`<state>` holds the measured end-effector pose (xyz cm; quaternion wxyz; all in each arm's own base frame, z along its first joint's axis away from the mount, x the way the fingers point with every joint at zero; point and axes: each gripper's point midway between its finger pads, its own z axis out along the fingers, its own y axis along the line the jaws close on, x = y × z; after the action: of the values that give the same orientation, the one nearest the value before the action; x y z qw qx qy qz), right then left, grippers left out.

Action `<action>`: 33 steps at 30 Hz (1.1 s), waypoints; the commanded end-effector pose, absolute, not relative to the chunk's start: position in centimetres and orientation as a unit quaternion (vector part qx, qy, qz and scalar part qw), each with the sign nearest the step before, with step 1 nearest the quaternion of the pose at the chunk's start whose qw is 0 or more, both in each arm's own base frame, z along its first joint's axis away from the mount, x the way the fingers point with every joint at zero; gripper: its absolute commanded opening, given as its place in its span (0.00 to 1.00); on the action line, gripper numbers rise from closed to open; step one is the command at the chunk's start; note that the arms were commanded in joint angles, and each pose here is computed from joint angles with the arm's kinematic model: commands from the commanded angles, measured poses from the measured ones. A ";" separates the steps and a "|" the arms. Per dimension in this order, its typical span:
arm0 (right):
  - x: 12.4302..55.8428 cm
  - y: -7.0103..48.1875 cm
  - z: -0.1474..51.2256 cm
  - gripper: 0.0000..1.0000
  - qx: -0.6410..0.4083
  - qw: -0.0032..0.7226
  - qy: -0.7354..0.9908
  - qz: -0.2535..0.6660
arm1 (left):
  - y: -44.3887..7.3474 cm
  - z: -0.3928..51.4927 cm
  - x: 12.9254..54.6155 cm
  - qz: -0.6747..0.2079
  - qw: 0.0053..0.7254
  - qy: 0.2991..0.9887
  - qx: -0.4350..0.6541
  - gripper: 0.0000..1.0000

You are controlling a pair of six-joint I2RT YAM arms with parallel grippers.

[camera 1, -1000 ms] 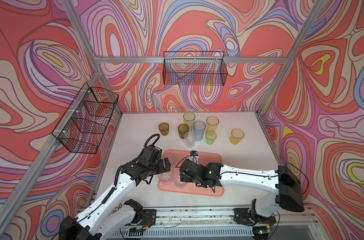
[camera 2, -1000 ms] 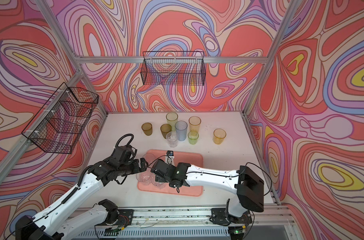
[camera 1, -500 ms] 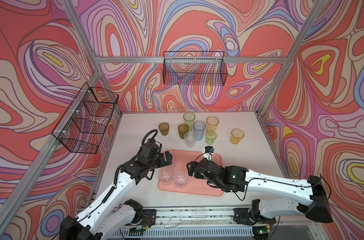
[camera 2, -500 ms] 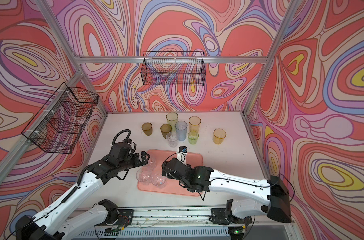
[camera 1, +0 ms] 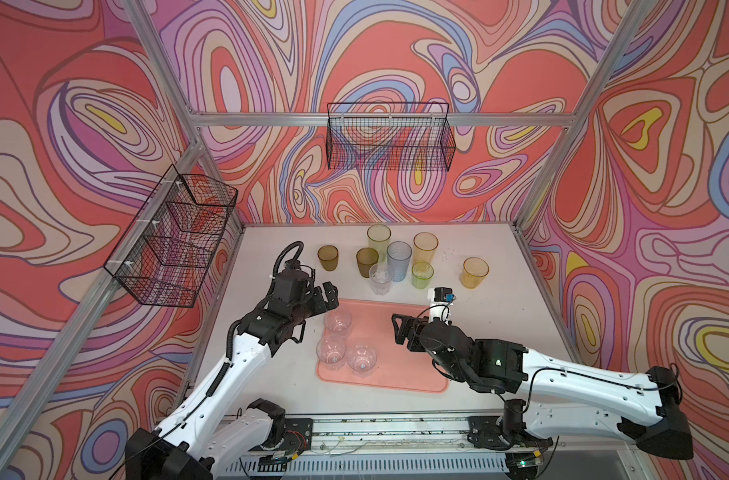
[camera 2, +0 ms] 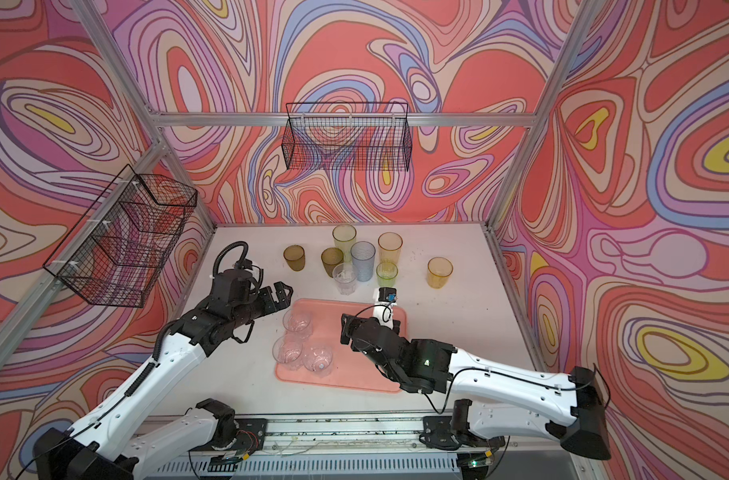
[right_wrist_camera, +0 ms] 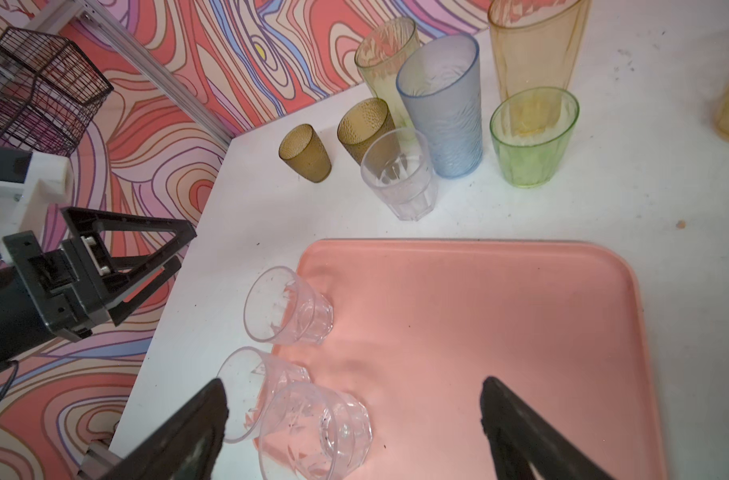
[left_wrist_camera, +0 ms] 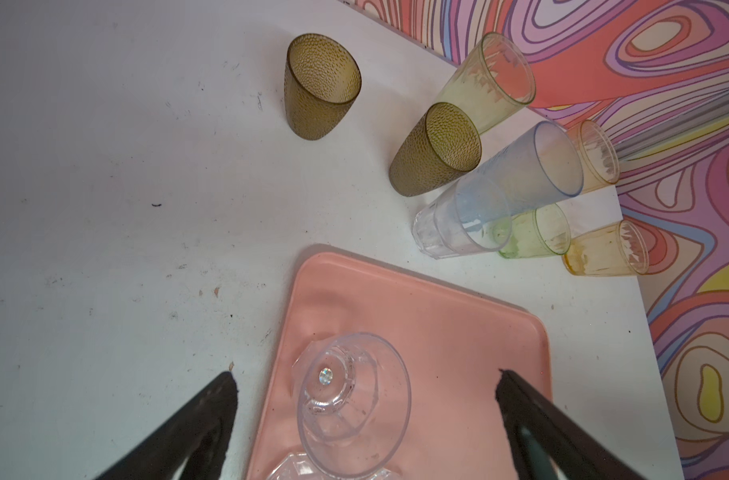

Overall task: Place the glasses into the tray
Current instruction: 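Open the right gripper and raise it while the left gripper moves toward the glasses, then lower the left gripper onto the amber textured glass and close on its rim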

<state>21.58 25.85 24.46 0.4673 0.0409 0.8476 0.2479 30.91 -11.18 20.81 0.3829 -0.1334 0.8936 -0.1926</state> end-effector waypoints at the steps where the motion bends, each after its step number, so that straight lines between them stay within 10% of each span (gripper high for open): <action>1: 22.7 25.2 27.2 0.98 0.018 0.534 0.817 0.215 | -10.0 23.1 33.1 -0.172 0.419 0.879 -0.151 1.00; 33: 30.4 27.5 30.8 0.98 -0.100 0.608 0.777 0.128 | -6.5 16.7 49.1 -0.150 0.334 0.904 -0.220 0.91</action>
<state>30.00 27.12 30.26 0.6035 -0.0986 0.7810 0.1272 47.70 -6.48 16.82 0.3359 -0.2241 0.9046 -0.1368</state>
